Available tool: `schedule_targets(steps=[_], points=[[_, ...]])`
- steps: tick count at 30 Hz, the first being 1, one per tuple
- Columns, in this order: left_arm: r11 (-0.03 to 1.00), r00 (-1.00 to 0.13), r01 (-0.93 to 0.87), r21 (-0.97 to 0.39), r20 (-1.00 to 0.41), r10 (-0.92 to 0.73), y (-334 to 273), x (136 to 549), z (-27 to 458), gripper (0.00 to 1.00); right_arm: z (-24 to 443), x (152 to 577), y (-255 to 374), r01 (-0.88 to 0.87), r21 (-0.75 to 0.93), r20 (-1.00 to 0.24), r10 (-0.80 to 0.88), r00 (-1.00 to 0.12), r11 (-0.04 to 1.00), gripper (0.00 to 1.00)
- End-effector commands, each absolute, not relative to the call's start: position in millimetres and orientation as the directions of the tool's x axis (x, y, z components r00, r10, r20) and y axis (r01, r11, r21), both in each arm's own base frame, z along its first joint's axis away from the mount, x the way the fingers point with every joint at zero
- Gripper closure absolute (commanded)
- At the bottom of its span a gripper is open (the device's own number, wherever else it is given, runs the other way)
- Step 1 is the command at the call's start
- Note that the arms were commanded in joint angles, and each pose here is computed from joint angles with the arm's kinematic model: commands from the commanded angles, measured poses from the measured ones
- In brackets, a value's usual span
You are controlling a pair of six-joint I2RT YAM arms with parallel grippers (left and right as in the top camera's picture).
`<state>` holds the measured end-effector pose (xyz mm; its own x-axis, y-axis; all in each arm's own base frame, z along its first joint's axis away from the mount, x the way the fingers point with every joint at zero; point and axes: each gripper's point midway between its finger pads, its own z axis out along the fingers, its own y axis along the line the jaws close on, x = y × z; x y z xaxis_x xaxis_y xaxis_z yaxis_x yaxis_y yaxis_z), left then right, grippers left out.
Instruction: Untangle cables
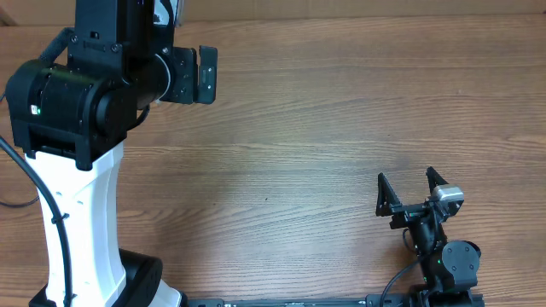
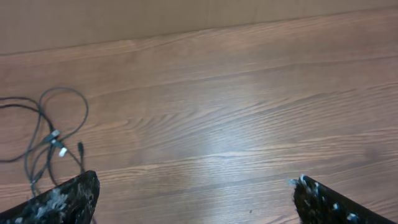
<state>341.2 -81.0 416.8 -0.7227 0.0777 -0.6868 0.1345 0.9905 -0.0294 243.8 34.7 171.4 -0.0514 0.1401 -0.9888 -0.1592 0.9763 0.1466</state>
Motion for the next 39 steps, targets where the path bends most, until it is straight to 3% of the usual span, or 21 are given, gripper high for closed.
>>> schedule_targets(steps=[1,7,16,26,31,39], points=[[0.983,-0.712,0.175,0.047,-0.684,0.160,-77.4,344.9,414.1,0.00,170.4,244.0,34.4,-0.157,0.152,-0.988,0.147,-0.045,0.976,0.00],[0.982,-0.635,0.183,0.050,-0.756,0.157,-73.0,355.5,405.3,0.00,170.4,244.0,34.4,-0.157,0.152,-0.988,0.147,-0.045,0.976,0.00],[0.980,-0.362,0.195,0.034,-0.926,0.104,-54.4,328.7,370.0,0.00,170.4,244.0,34.5,-0.157,0.152,-0.988,0.147,-0.045,0.976,0.00],[0.987,-0.154,0.148,0.071,-0.984,0.093,-28.2,280.9,253.9,0.00,170.4,244.0,34.5,-0.157,0.152,-0.988,0.147,-0.045,0.976,0.00],[0.982,-0.120,0.149,0.115,-0.984,0.133,-27.2,264.4,204.3,0.00,170.4,244.0,34.5,-0.157,0.152,-0.988,0.147,-0.045,0.976,0.00],[0.976,-0.089,0.116,0.186,-0.977,0.196,-20.3,253.1,171.9,0.00,170.4,244.0,34.5,-0.157,0.152,-0.988,0.147,-0.045,0.976,0.00]])
